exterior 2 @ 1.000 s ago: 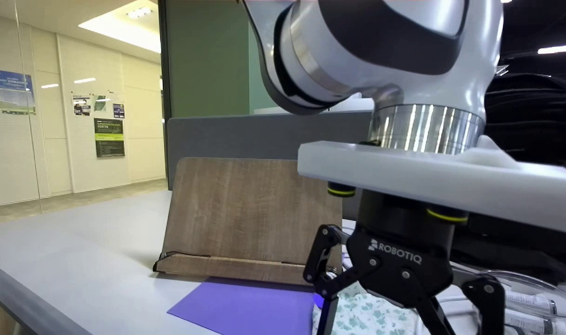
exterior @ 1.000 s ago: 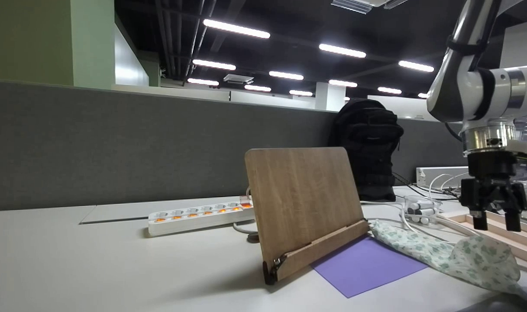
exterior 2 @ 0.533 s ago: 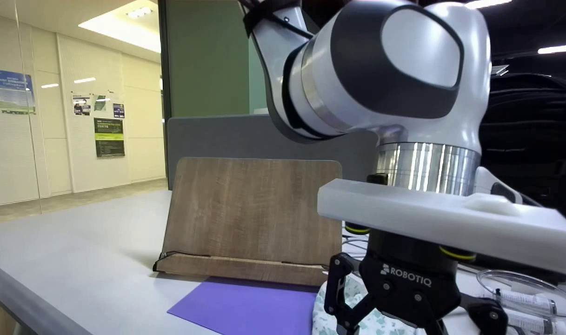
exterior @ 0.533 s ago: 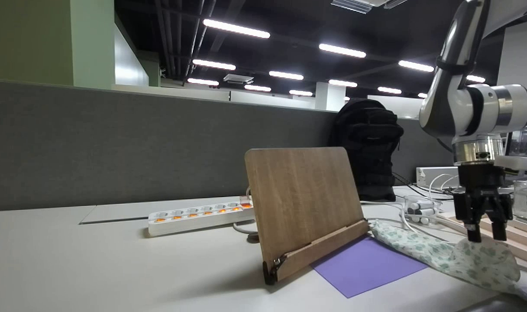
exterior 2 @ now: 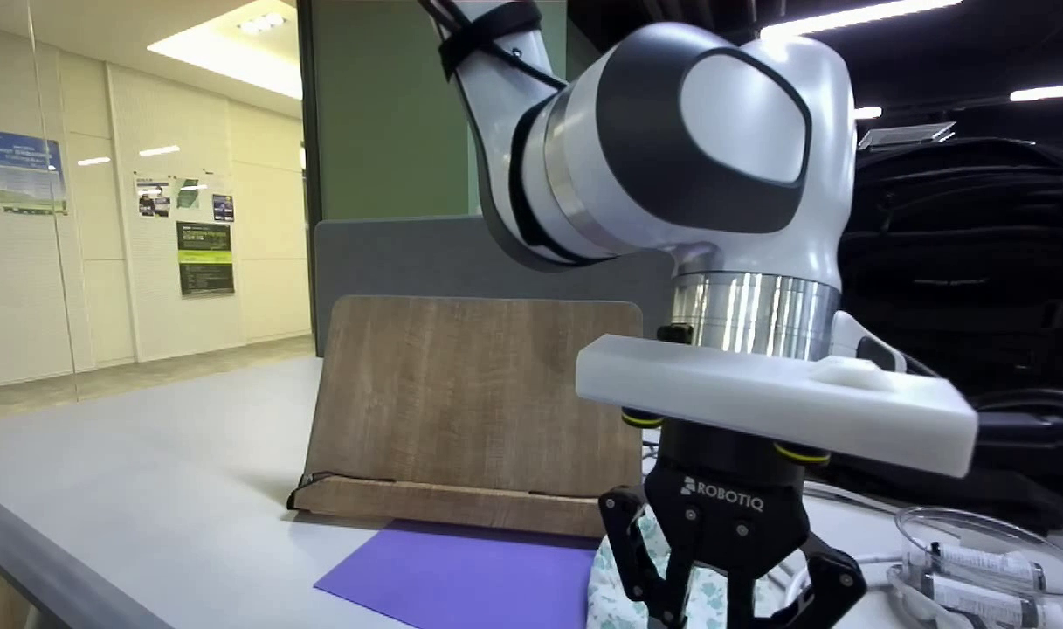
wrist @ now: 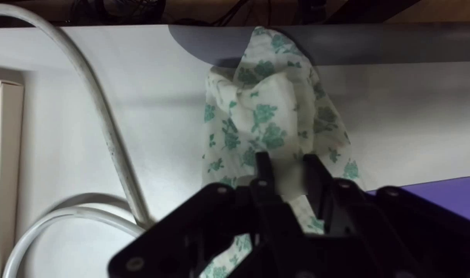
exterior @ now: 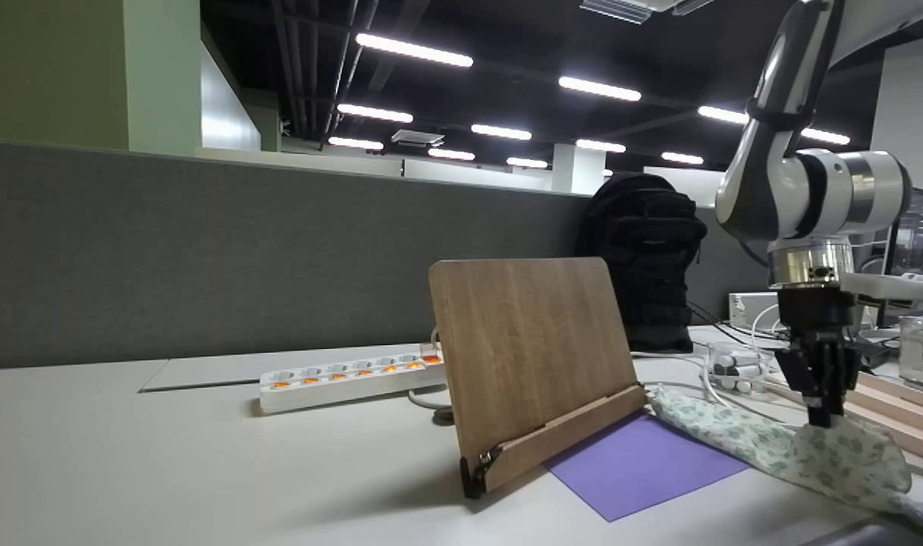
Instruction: Hang the cloth on the wooden object.
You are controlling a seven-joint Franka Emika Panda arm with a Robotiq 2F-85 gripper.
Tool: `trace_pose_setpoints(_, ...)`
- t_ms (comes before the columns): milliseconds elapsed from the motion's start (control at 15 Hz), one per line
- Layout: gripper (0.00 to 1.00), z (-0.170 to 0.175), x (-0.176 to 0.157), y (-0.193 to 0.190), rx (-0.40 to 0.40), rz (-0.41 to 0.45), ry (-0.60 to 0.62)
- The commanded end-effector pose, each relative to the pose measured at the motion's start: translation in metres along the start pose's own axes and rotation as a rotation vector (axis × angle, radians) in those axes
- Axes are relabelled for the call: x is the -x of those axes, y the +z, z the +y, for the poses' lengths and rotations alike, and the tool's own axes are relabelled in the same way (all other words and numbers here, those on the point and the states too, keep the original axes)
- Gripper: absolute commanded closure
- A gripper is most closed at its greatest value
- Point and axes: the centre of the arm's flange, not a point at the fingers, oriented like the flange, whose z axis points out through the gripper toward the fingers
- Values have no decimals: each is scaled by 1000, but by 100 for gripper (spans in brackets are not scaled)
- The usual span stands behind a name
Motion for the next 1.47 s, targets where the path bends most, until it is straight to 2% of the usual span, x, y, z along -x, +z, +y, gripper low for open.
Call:
trace_pose_setpoints(0, 99, -12, 4, -8, 0, -4, -14)
trace_pose_setpoints(200, 100, -28, 5, -25, -7, -10, -14)
trace_pose_setpoints(467, 100, -79, 9, -89, -5, -39, -97)
trace_pose_setpoints(600, 100, -106, 8, -122, 33, -34, -141)
trace_pose_setpoints(800, 100, -147, -4, -187, 89, 46, -161)
trace_pose_setpoints(1133, 100, -204, -34, -293, 135, 182, -156)
trace_pose_setpoints(1200, 100, -210, -37, -307, 143, 203, -164)
trace_pose_setpoints(1267, 99, -204, -21, -279, 138, 189, -197)
trace_pose_setpoints(1400, 99, -213, -26, -300, 150, 214, -203)
